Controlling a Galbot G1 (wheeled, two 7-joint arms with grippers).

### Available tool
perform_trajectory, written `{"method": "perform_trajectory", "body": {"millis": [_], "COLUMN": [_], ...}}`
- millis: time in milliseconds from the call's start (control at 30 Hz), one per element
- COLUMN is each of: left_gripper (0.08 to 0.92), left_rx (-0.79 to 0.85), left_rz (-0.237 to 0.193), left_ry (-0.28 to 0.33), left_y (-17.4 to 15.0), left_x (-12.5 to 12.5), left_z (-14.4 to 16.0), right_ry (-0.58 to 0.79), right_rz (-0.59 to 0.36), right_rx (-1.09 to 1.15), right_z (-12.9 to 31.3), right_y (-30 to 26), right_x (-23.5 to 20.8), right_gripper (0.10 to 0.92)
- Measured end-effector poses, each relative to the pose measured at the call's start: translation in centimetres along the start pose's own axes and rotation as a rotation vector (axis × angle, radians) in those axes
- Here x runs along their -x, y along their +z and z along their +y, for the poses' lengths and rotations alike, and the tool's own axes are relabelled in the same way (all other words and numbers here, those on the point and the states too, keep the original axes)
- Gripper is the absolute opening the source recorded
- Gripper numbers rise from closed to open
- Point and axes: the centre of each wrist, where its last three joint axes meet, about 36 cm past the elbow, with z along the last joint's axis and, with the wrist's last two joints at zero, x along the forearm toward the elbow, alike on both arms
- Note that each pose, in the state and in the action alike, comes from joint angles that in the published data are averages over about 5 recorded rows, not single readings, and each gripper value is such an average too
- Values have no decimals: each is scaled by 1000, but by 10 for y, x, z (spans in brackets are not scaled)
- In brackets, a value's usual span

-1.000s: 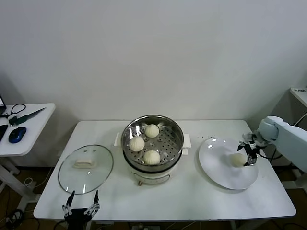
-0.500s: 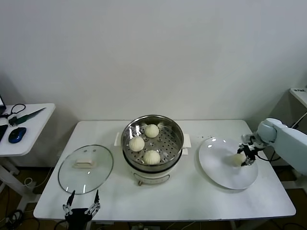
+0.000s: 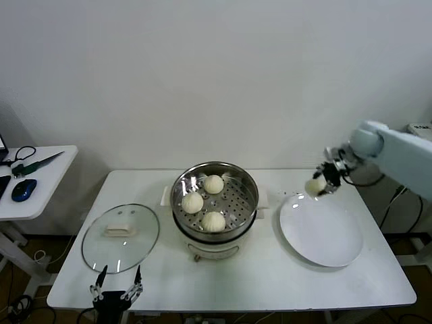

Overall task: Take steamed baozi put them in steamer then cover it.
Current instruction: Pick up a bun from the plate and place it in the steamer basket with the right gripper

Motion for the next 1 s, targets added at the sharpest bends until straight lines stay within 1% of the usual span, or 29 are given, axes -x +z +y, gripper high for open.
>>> {"method": "perform_trajectory", "body": {"millis": [167, 333, 500, 633, 1000], "left_gripper": [823, 823, 823, 823, 823], "left_rx": [2, 1, 0, 0, -1], "left_rz": [-4, -8, -9, -8, -12], "left_ry": [0, -1, -1, -1, 2], "left_y": [-2, -5, -6, -6, -7], "left_x": [0, 0, -1, -2, -2], "left_z": [2, 4, 4, 4, 3], "right_ry": [10, -18, -53, -76, -107], "right_rz": [-91, -129, -122, -99, -28], "right_rx": [-42, -77, -103, -117, -129], "right_z": [-16, -16, -10, -4, 14], "right_y": [-80, -144, -187, -208, -219], "right_x": [-42, -50, -32, -9, 50], "right_gripper": [611, 611, 611, 611, 611]}}
